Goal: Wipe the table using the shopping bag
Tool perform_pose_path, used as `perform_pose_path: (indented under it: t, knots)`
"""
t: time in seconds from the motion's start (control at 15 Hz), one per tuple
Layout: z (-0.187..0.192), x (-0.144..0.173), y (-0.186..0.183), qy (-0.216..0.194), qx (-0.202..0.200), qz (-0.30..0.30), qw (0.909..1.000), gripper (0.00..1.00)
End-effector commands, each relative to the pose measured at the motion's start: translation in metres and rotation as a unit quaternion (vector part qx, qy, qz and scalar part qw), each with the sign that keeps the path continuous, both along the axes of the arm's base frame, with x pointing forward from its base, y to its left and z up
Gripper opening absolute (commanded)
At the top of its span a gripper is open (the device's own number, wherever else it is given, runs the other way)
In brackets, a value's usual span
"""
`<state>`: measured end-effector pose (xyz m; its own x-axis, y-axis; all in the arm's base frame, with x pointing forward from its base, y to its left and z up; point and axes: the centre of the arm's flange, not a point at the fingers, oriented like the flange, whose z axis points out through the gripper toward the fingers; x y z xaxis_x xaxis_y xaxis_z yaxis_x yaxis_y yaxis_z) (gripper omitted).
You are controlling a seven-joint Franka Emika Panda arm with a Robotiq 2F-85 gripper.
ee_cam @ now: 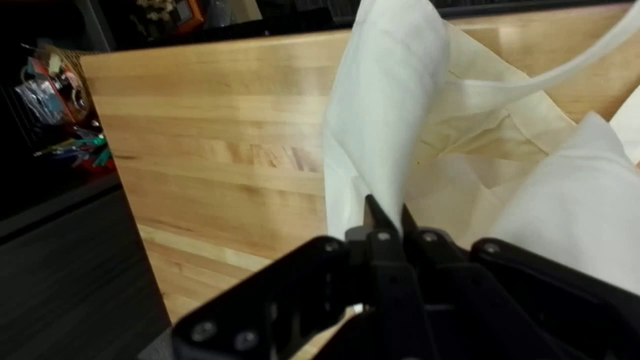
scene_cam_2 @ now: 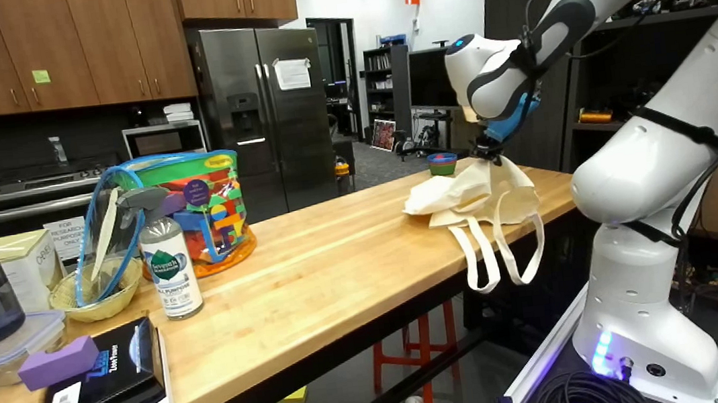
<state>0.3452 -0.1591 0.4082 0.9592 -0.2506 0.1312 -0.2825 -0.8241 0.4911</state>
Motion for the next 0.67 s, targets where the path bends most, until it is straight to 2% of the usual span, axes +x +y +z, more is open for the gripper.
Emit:
perform_pose_path:
  t: [0.0, 0.13, 0.27, 0.6]
  knots:
    - [0.005, -0.045, -0.040, -0.010, -0.020, -0.038, 0.9990, 0.00]
    - [0.009, -0.050, -0.054, -0.013, -0.027, -0.051, 0.9983, 0.00]
    - [0.016, -0.037, -0.059, -0.018, -0.033, -0.050, 0.9981, 0.00]
    - [0.033, 0.036, -0.046, -0.023, -0.036, -0.018, 0.9989, 0.00]
